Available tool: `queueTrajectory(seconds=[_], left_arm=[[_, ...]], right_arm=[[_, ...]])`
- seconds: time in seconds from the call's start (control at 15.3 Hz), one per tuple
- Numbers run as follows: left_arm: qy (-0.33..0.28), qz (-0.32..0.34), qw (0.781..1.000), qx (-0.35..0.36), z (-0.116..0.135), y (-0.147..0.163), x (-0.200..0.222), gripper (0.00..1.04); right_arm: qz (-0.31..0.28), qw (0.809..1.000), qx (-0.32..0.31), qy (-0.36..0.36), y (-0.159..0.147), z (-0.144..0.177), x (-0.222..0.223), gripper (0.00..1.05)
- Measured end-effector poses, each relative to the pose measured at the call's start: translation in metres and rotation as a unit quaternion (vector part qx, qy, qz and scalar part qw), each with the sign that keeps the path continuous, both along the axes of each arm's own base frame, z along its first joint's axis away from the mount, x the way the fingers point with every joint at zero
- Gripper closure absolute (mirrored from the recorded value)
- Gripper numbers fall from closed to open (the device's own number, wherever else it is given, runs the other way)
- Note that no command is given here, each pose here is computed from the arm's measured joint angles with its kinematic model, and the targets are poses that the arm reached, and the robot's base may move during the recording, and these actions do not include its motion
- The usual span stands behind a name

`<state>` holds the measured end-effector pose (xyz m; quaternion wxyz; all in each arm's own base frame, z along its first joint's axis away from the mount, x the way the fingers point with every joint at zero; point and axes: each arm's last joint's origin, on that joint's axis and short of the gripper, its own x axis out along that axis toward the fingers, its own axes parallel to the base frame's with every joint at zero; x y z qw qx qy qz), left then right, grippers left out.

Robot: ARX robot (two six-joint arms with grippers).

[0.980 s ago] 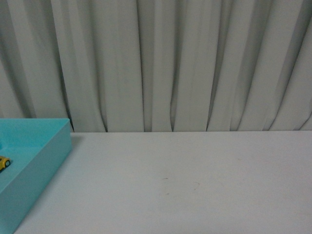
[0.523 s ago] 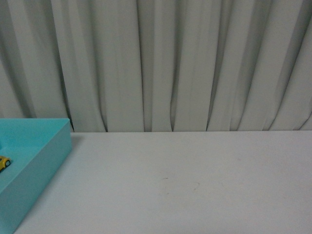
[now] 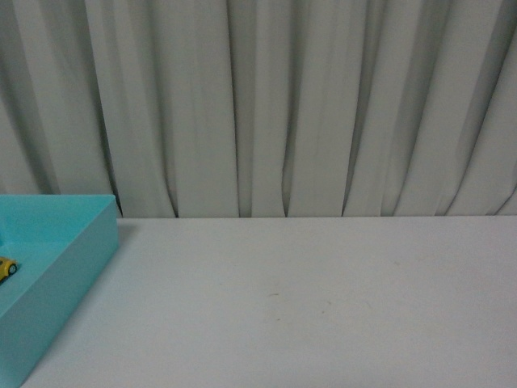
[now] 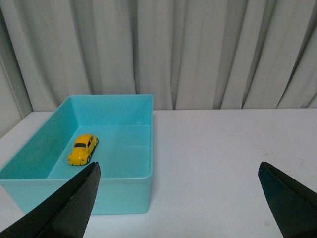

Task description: Wind up and store yellow beetle toy

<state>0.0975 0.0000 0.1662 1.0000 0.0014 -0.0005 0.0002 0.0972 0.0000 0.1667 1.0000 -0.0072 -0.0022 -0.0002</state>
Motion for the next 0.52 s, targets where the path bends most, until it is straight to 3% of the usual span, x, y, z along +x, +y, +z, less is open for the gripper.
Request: queueTrajectory(seconds=[0.52], left_arm=[[0.0, 0.0, 1.0, 0.0, 0.0001, 0.0, 0.0, 0.07]], right_arm=[[0.0, 1.0, 0.0, 0.0, 0.0, -0.0001, 0.0, 0.07]])
